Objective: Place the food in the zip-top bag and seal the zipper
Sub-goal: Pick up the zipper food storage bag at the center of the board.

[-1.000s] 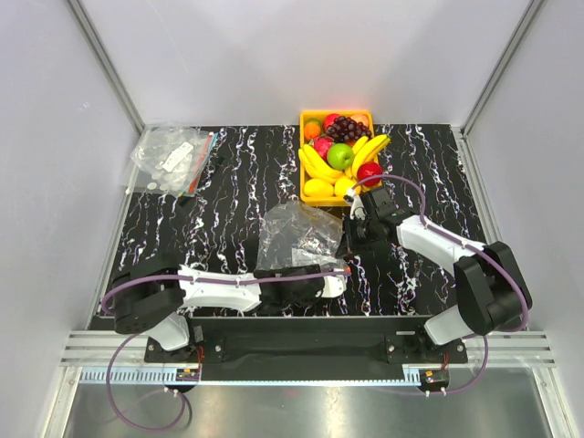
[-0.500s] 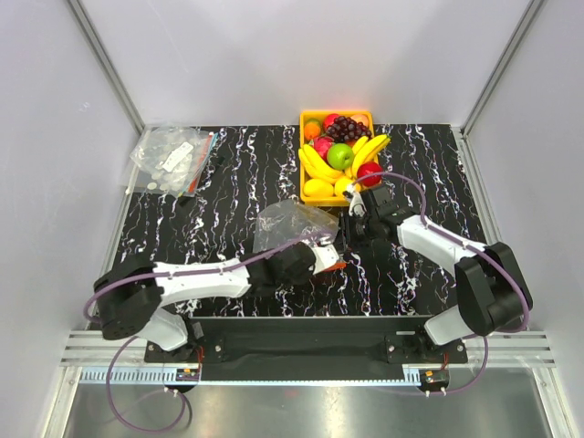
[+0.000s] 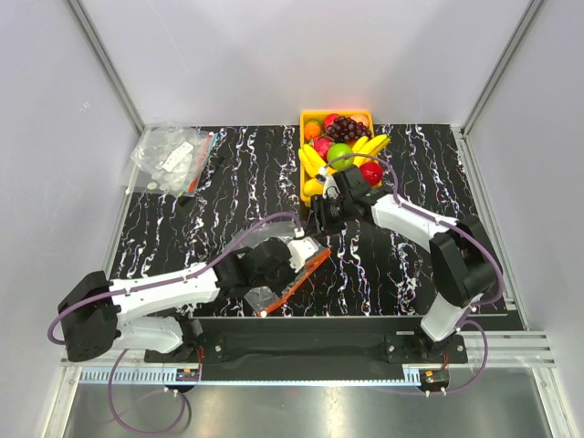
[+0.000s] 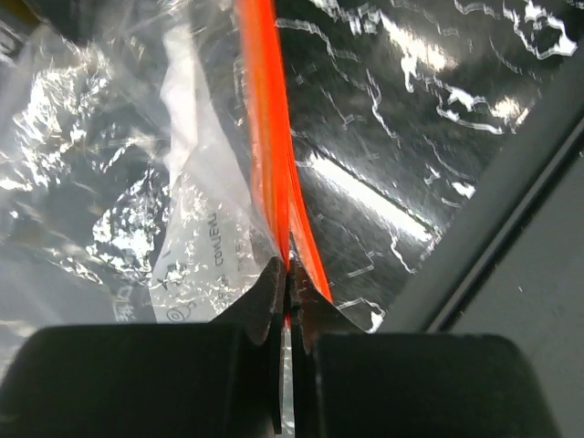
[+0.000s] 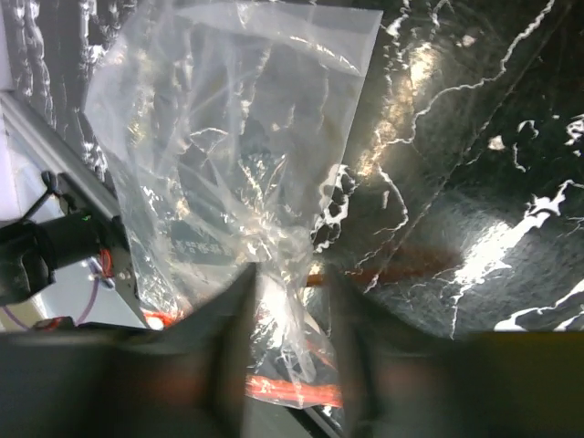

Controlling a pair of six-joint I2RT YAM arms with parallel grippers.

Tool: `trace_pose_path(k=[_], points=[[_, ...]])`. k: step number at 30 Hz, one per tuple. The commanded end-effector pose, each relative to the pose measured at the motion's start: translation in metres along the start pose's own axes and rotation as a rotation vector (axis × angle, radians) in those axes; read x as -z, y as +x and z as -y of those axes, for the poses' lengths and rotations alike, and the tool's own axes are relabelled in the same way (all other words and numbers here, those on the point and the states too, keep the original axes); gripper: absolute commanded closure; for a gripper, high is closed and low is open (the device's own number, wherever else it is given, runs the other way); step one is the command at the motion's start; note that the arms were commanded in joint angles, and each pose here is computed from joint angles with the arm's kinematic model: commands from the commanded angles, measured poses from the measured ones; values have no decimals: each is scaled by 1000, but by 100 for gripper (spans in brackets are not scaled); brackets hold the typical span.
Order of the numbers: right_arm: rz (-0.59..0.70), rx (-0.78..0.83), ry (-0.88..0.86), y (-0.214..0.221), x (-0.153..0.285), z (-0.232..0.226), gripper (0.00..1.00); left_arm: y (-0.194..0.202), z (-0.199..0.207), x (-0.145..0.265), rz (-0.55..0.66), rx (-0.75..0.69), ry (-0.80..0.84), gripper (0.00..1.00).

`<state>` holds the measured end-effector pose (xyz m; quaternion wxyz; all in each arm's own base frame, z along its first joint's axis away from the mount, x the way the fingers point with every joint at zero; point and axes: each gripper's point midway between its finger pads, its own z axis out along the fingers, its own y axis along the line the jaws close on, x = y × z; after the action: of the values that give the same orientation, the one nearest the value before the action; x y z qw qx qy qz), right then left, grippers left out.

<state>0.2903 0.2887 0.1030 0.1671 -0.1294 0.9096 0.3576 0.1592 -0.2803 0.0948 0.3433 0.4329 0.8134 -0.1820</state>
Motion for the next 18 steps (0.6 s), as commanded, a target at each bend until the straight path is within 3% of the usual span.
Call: trace_pose_path(k=[1, 3, 12, 18], points=[[9, 9, 60, -6, -5, 8, 51, -6, 20, 1, 51, 95, 160, 100], [18, 15, 92, -7, -2, 12, 43, -11, 21, 0, 87, 119, 200, 100], [95, 80, -57, -49, 23, -50, 51, -7, 25, -4, 111, 103, 240, 100], [-7, 103, -193, -33, -2, -85, 54, -2, 24, -8, 102, 98, 238, 100]])
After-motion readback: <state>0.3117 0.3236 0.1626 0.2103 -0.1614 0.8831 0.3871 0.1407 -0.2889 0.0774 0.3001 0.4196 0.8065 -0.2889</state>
